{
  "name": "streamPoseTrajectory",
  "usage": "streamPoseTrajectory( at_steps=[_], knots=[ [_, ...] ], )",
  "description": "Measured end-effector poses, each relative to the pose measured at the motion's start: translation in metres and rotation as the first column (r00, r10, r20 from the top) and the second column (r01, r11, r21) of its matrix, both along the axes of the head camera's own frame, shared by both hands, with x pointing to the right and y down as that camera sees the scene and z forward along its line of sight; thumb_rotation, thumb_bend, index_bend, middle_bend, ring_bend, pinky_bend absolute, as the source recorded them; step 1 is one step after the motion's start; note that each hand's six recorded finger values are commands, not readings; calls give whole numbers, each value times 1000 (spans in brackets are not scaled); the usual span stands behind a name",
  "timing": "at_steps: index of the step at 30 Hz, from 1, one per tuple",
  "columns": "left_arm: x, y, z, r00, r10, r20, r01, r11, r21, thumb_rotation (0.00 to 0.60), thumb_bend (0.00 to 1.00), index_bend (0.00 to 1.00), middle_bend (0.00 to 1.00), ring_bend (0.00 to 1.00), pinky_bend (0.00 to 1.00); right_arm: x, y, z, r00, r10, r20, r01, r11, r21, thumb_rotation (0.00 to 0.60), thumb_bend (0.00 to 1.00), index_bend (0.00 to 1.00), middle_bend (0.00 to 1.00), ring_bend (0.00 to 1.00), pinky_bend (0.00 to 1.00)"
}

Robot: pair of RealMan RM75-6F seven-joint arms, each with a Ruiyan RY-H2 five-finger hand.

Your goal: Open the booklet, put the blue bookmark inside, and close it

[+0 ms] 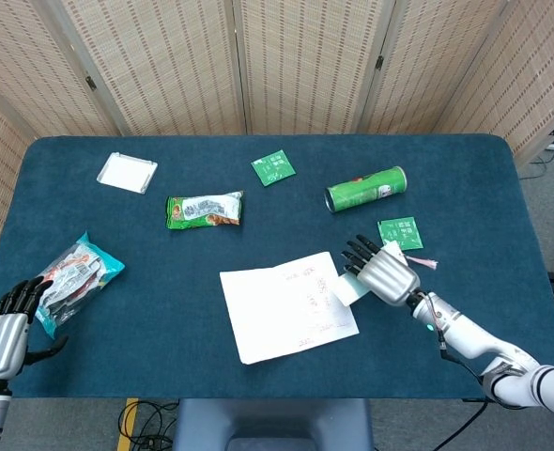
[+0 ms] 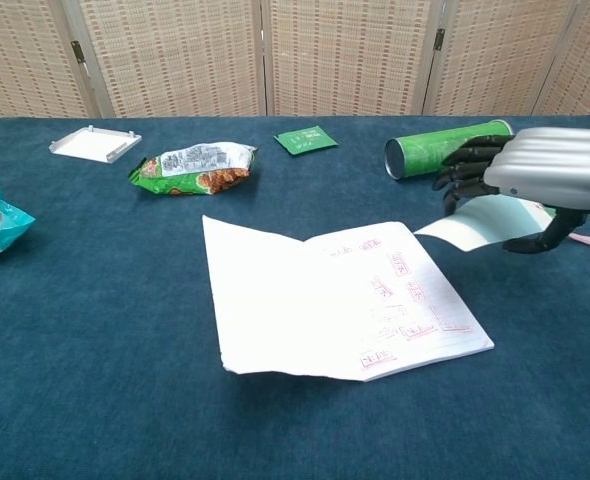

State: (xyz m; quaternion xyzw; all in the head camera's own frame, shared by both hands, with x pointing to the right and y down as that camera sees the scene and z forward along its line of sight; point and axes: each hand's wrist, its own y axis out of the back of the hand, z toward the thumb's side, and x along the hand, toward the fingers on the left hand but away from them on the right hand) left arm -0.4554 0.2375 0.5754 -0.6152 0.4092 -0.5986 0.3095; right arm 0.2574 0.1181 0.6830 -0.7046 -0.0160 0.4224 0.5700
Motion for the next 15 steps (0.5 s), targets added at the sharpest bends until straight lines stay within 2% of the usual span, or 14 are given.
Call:
streamPoseTrajectory(
  at_steps=[6,9,15],
  knots=[
    [-2,2,-3,1000,-7,3,7,1000,2,600,239,148,109,91,163,-30,3,-15,984,-178,31,176,983,49,600,245,379,136,12,58],
    [-3,3,-4,1000,-11,3,11,1000,3,600,239,148,108,91,163,-41,6,-17,959,-281,32,278,958,76,600,238,379,136,12,58],
    [-4,5,-6,1000,-16,5,16,1000,2,600,239,148,108,91,163,-56,6,-14,886,-463,26,455,879,144,600,233,379,136,11,56]
  ],
)
